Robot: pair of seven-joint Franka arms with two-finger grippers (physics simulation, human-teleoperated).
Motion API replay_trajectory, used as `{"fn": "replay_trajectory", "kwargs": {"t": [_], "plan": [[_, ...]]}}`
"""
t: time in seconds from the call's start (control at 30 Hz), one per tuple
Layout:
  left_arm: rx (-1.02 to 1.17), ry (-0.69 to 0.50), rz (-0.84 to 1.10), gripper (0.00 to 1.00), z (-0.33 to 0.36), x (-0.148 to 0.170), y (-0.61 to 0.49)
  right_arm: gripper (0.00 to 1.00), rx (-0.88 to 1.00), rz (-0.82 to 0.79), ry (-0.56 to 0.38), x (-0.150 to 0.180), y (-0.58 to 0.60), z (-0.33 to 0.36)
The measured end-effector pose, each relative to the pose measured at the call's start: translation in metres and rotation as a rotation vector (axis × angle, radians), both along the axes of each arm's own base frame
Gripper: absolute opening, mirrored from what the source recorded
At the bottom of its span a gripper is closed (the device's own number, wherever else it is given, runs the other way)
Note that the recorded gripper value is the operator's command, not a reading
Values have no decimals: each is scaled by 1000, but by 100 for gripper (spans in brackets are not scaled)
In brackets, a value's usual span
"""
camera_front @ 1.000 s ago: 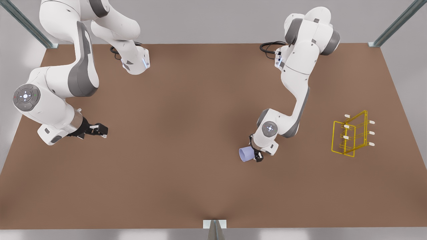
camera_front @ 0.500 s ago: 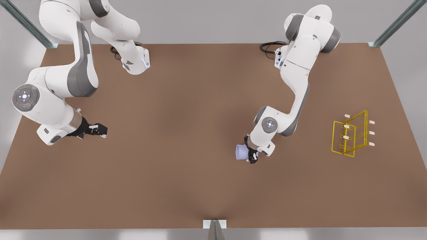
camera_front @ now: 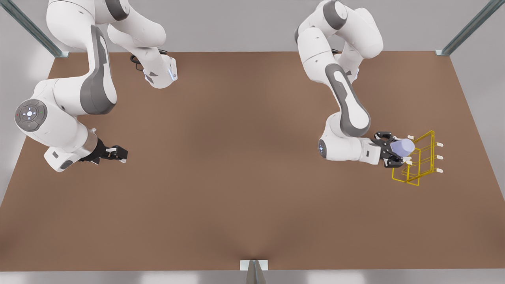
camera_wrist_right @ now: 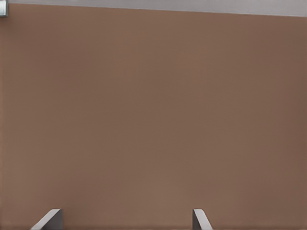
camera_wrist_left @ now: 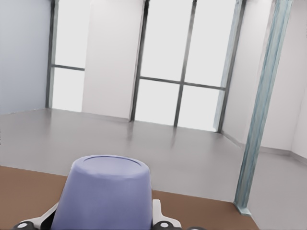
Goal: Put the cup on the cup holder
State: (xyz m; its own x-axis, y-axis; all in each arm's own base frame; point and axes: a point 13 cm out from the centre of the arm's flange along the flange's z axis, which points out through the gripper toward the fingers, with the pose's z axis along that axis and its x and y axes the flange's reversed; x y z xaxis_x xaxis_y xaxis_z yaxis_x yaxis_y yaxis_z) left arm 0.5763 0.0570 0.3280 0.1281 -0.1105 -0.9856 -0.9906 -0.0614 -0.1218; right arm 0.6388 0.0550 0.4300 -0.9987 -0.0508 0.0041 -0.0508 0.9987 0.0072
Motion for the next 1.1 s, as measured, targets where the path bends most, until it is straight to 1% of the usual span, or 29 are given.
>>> {"fn": "replay_trajectory", "kwargs": {"t": [0.07, 0.17, 0.37, 0.57, 0.7, 0.83, 1.0, 1.1], "plan": [[31, 36, -1, 70, 0, 11, 42, 100, 0, 0, 0, 0, 0, 0], [65, 84, -52, 70, -4, 35, 62, 100, 0, -1, 0, 0, 0, 0], [92, 184, -118, 70, -40, 53, 81, 100, 0, -2, -2, 0, -1, 1], [79, 253, -128, 72, -78, 46, 93, 100, 0, -8, -2, 0, -4, 2], [73, 267, -117, 72, -89, 36, 102, 100, -1, -13, 0, -2, -8, 5], [67, 247, -111, 72, -97, 31, 105, 100, -1, -6, -1, -4, -3, 7], [65, 212, -80, 72, -100, 10, 118, 100, -1, -13, -7, -6, -7, 14], [66, 182, -78, 72, -102, 9, 119, 100, -2, -15, -7, -9, -8, 19]]}}
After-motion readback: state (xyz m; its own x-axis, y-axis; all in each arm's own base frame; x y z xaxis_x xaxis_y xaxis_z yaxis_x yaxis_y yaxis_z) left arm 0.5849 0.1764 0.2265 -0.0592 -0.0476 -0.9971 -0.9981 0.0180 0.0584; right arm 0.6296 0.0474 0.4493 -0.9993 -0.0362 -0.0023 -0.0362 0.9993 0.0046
